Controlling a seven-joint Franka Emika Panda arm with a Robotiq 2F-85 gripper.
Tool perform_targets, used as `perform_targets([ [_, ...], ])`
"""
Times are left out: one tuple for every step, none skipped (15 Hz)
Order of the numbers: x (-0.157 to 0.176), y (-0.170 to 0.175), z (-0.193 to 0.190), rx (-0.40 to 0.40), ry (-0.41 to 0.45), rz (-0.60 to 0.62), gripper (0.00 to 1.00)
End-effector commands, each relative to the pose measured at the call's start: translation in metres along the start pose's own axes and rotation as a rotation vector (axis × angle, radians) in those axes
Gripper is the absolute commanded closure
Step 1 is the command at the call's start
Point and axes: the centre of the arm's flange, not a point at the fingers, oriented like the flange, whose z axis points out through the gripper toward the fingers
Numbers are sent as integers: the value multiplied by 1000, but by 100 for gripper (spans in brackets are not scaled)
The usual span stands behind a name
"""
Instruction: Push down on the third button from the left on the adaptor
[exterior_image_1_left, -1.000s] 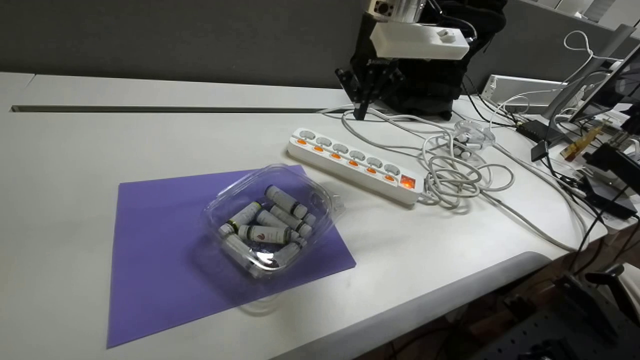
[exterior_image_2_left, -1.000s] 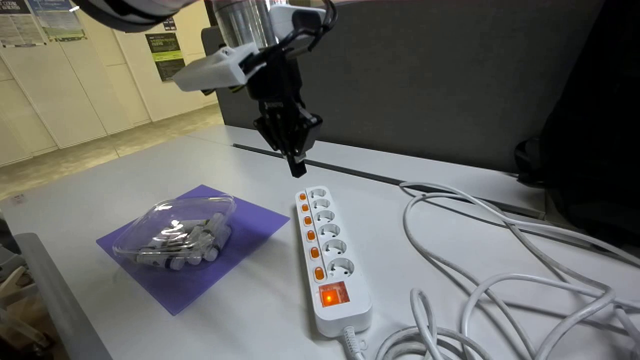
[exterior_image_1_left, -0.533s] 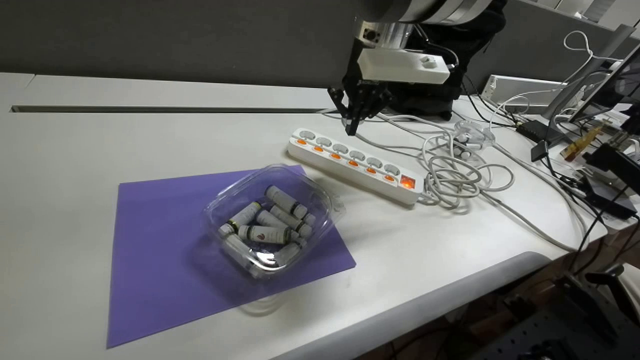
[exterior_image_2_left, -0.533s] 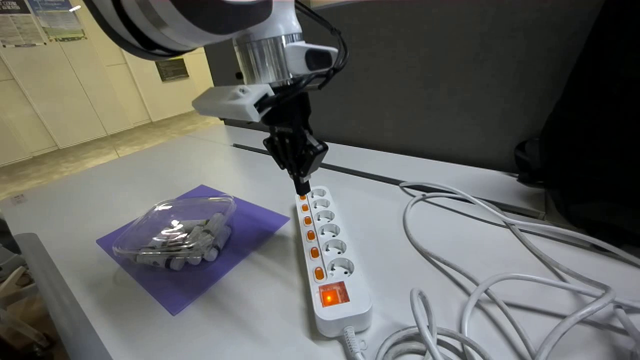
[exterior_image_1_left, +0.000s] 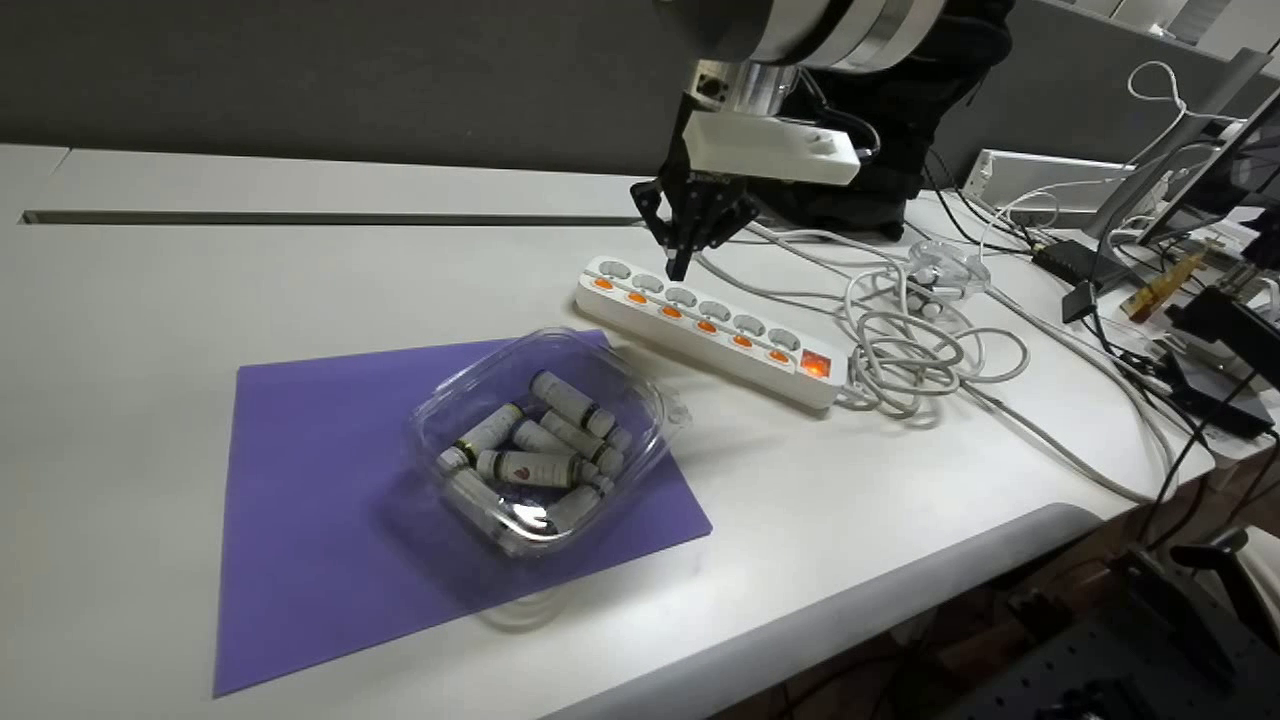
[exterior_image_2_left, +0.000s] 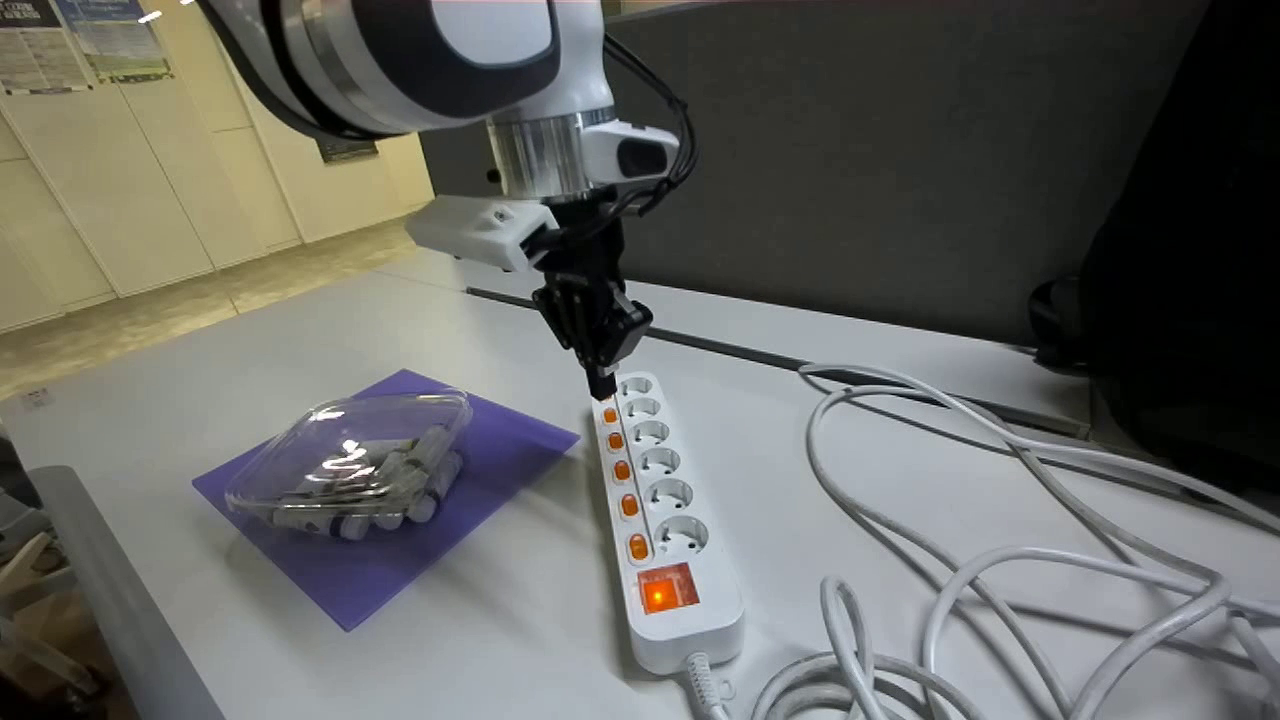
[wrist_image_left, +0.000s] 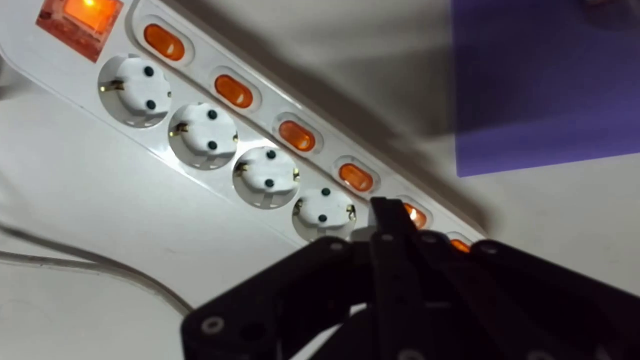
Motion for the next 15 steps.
perform_targets([
  [17, -6, 6, 14, 0, 20, 100],
  [19, -7, 8, 18, -3, 26, 100],
  [21, -7, 10, 22, -6, 30, 100],
  [23, -7, 12, 24, -9, 33, 100],
  [24, -7, 14, 26, -12, 38, 100],
  [25, -7, 17, 28, -17, 40, 100],
  [24, -6, 19, 25, -23, 40, 100],
  [23, -5, 21, 23, -30, 39, 100],
  [22, -4, 22, 18, -37, 36, 100],
  [21, -2, 24, 19, -40, 38, 100],
  [20, -1, 25, 17, -45, 40, 100],
  [19, 0, 25, 15, -48, 42, 100],
  [18, 1, 26, 11, -51, 44, 100],
  [17, 3, 26, 8, -53, 47, 100],
  [17, 4, 26, 7, -55, 49, 100],
])
